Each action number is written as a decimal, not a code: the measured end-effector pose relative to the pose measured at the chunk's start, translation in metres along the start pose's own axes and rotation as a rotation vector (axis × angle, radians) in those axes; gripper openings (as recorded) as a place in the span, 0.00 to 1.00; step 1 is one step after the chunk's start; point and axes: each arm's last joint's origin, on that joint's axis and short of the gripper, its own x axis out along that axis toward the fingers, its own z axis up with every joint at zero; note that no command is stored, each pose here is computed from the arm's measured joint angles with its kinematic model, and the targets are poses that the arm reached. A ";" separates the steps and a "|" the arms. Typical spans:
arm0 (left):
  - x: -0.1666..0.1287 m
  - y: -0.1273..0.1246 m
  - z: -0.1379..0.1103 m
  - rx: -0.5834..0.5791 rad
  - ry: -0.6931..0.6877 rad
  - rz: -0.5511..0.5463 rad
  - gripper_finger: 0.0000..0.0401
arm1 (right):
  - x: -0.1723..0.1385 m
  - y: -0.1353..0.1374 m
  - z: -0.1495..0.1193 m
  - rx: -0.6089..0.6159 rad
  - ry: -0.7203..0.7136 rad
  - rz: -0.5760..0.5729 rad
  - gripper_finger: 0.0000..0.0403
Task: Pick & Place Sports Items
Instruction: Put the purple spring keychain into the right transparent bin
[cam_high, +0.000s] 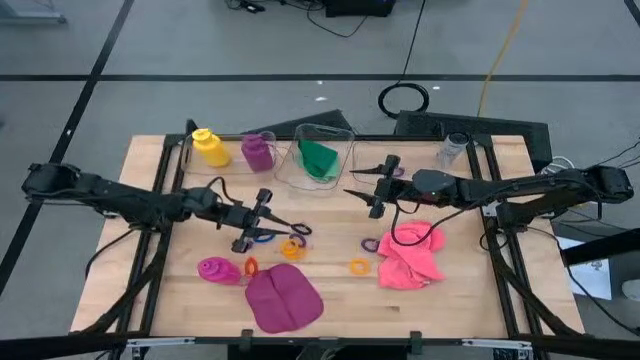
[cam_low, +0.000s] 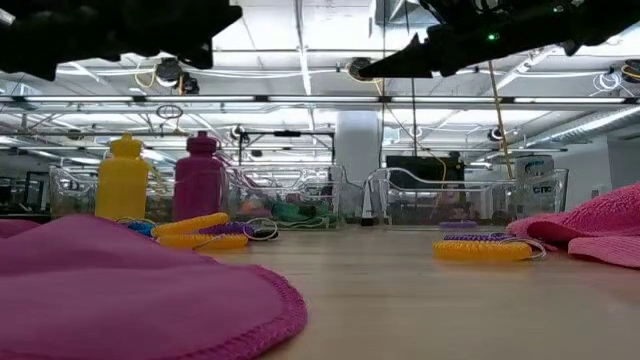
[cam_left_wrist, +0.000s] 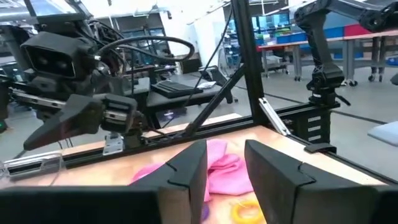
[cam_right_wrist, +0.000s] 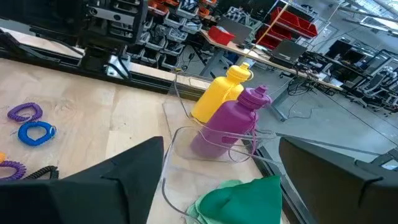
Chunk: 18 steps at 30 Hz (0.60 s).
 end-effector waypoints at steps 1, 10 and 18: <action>0.000 0.000 0.000 -0.001 0.004 -0.001 0.23 | 0.000 0.000 0.000 0.000 0.000 0.000 0.61; 0.000 0.000 -0.001 -0.004 0.008 -0.001 0.23 | 0.000 0.000 0.000 0.000 0.000 0.000 0.61; 0.000 0.000 -0.001 -0.007 0.009 -0.001 0.23 | 0.000 0.000 0.000 0.000 0.000 0.000 0.61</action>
